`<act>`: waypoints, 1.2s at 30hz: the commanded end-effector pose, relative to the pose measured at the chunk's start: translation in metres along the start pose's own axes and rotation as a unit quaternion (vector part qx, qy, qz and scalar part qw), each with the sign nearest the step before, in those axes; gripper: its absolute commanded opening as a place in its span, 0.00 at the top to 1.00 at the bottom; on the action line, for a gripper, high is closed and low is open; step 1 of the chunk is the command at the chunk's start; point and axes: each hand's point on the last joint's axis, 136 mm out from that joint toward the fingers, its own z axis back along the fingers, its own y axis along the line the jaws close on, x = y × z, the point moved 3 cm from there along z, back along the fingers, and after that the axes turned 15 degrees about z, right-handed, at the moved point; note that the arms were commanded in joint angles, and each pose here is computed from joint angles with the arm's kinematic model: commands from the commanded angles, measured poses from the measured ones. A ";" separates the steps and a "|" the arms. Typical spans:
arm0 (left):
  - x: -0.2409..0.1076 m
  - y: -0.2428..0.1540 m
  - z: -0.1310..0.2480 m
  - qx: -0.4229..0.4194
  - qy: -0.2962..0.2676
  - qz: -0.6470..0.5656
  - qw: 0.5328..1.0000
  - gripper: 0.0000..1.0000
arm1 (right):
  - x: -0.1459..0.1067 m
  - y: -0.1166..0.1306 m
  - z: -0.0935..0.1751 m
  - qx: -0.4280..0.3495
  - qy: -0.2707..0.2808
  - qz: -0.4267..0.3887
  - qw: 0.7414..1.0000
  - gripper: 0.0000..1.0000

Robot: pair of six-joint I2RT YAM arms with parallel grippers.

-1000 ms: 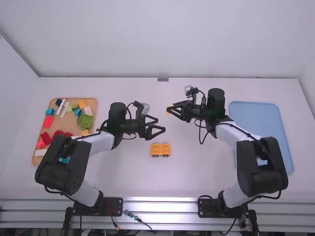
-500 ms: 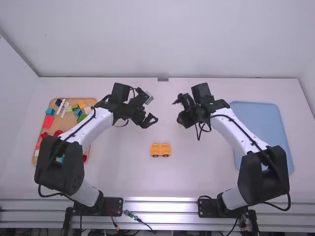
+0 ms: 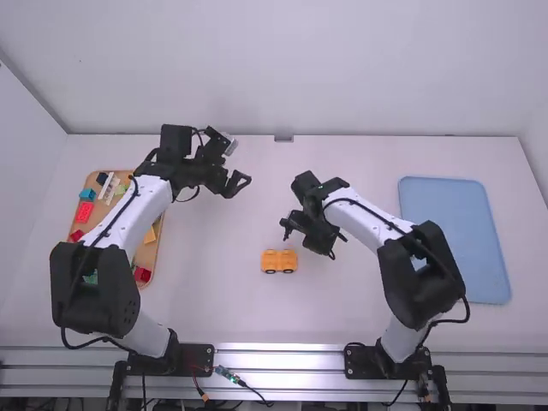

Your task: Assemble lego blocks to make yellow taxi

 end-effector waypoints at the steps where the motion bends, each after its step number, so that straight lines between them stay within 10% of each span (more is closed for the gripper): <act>1: 0.017 -0.004 0.020 -0.032 -0.033 -0.011 0.999 0.01 | 0.003 0.001 -0.009 0.010 0.017 0.070 0.997 1.00; 19: 0.012 0.026 0.039 -0.018 -0.043 0.025 0.999 0.01 | 0.009 0.009 -0.059 0.068 0.037 0.087 0.993 0.97; 24: 0.011 0.026 0.039 -0.018 -0.042 0.026 0.999 0.01 | 0.006 0.013 -0.063 0.074 0.039 0.088 0.993 0.58; 26: 0.011 0.024 0.037 -0.021 -0.040 0.024 0.999 0.01 | 0.006 0.014 -0.064 0.074 0.039 0.088 0.993 0.07; 36: 0.011 0.025 0.037 -0.017 -0.039 0.059 0.997 0.01 | 0.021 -0.005 -0.029 -0.001 -0.017 0.085 0.996 0.01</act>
